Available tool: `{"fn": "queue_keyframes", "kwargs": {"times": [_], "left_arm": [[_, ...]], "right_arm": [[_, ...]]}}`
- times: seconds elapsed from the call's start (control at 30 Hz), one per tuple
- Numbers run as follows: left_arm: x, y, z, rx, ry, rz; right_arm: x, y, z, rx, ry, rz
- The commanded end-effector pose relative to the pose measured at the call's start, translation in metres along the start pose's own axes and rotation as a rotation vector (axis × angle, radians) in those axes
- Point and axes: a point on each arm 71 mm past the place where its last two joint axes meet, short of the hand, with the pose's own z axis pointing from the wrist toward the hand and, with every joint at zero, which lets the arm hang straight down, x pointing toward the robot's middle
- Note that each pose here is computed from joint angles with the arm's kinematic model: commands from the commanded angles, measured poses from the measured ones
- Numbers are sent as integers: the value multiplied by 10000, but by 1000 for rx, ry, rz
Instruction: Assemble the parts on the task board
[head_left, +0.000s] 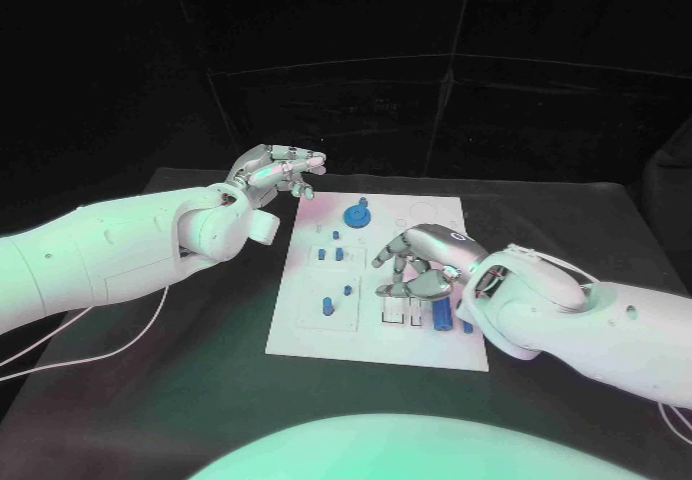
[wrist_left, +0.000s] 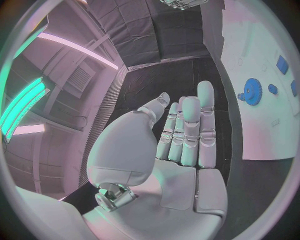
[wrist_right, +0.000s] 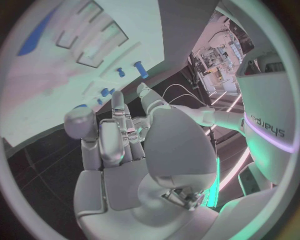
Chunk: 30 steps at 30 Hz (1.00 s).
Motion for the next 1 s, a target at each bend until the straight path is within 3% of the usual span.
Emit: {"fn": "queue_keyframes", "kwargs": {"times": [0.03, 0.17, 0.37, 0.67, 1.0], "left_arm": [[8, -13, -5, 5, 10, -8], [18, -10, -12, 4, 14, -9], [35, -2, -16, 3, 22, -12], [31, 6, -29, 2, 23, -13], [20, 14, -39, 0, 22, -13]], "right_arm": [[-22, -198, -188, 203, 72, 161], [-76, -441, -396, 343, 114, 156], [-124, -661, -549, 458, 116, 110], [-76, -722, -597, 516, 118, 38], [70, -684, -563, 528, 169, -25]]}}
